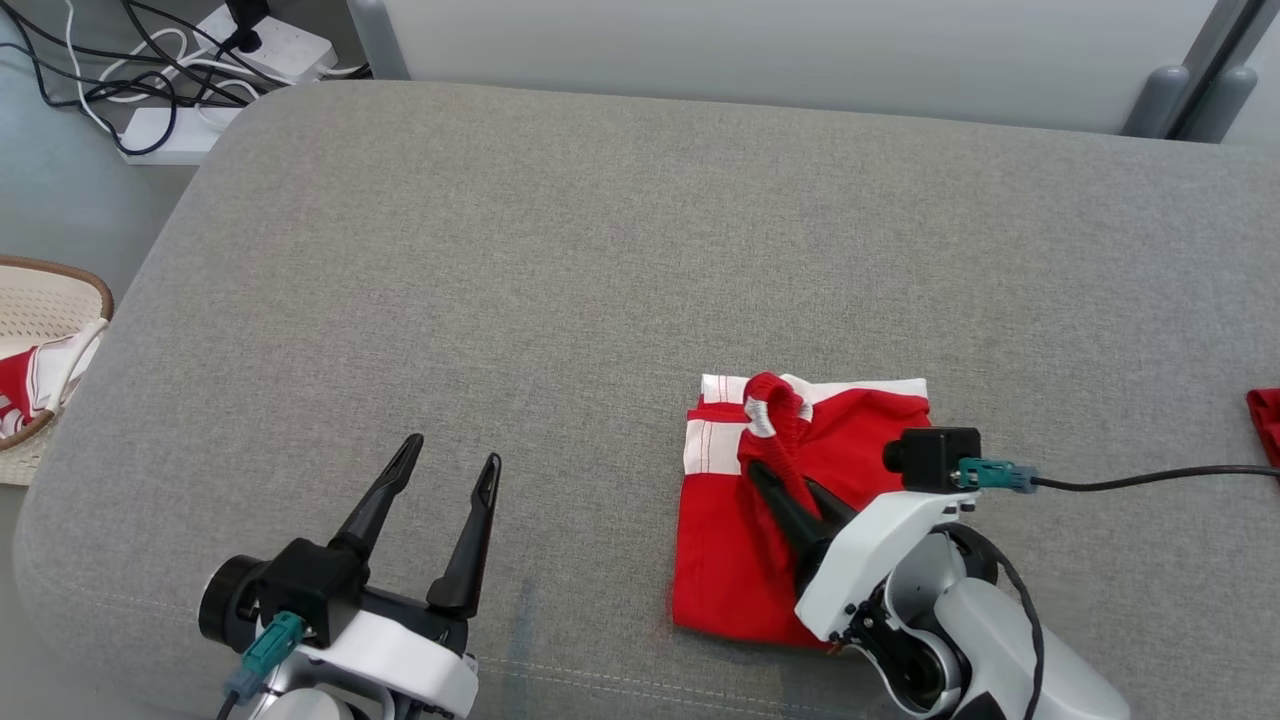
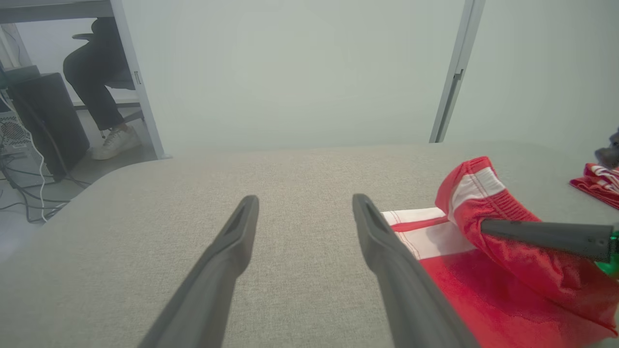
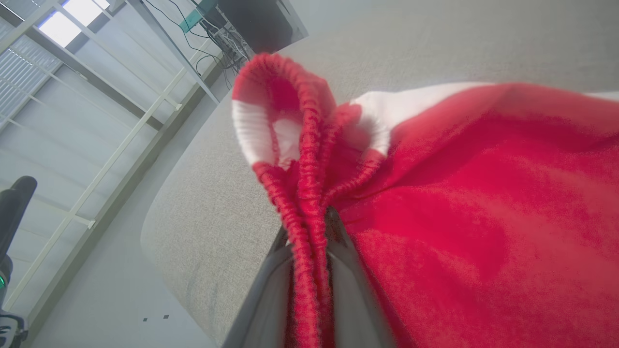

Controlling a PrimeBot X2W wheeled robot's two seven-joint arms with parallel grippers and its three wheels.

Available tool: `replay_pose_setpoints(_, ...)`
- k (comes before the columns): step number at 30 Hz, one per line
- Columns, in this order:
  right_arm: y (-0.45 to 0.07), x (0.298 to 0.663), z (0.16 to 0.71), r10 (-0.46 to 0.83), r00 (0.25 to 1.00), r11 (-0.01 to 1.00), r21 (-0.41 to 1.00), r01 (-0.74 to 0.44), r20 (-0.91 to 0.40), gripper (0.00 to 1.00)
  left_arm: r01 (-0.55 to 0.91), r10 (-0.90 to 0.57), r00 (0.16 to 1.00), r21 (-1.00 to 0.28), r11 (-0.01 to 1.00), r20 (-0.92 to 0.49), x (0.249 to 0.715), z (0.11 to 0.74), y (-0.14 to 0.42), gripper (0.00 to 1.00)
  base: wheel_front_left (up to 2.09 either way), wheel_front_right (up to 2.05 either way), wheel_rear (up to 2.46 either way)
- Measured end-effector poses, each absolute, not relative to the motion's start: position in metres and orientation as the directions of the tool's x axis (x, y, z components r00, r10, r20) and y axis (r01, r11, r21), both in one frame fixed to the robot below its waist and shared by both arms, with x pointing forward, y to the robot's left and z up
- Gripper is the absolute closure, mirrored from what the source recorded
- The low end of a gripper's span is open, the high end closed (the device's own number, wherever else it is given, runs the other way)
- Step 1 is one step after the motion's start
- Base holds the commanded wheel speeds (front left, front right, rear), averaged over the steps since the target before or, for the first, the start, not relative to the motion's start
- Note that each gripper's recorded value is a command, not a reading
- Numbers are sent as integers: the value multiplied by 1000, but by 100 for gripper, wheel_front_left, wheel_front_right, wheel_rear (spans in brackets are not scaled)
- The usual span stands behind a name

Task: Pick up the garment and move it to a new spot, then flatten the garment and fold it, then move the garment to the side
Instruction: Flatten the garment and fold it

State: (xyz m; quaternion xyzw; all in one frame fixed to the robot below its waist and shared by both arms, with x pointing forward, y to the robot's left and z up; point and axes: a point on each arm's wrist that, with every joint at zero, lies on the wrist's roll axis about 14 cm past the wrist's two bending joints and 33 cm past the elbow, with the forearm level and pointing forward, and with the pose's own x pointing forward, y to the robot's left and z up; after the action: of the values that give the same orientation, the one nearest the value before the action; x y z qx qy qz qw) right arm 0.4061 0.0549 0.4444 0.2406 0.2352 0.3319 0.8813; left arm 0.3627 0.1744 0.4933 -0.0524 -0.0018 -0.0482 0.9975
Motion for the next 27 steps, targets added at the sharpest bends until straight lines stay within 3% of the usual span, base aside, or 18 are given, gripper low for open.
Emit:
replay_pose_setpoints(7,83,397,457,756,624,592,616,-520,-199,0,118,-118,993,-116,986,8,364,493,166,0,0,0,0)
replay_pose_setpoints(14,69,427,512,693,721,598,539,-593,24,0,137,-137,991,-114,984,9,371,492,161,0,0,0,0)
replay_pose_setpoints(17,29,448,532,620,779,682,427,-593,92,0,132,-131,991,-99,986,15,375,494,166,0,0,0,0)
replay_pose_setpoints(20,-36,464,556,487,855,794,319,-518,178,0,127,-125,992,-94,987,27,380,498,166,0,0,0,0)
replay_pose_setpoints(27,-127,423,547,282,940,940,139,-311,193,0,104,-100,994,-87,991,53,388,508,173,0,0,0,0)
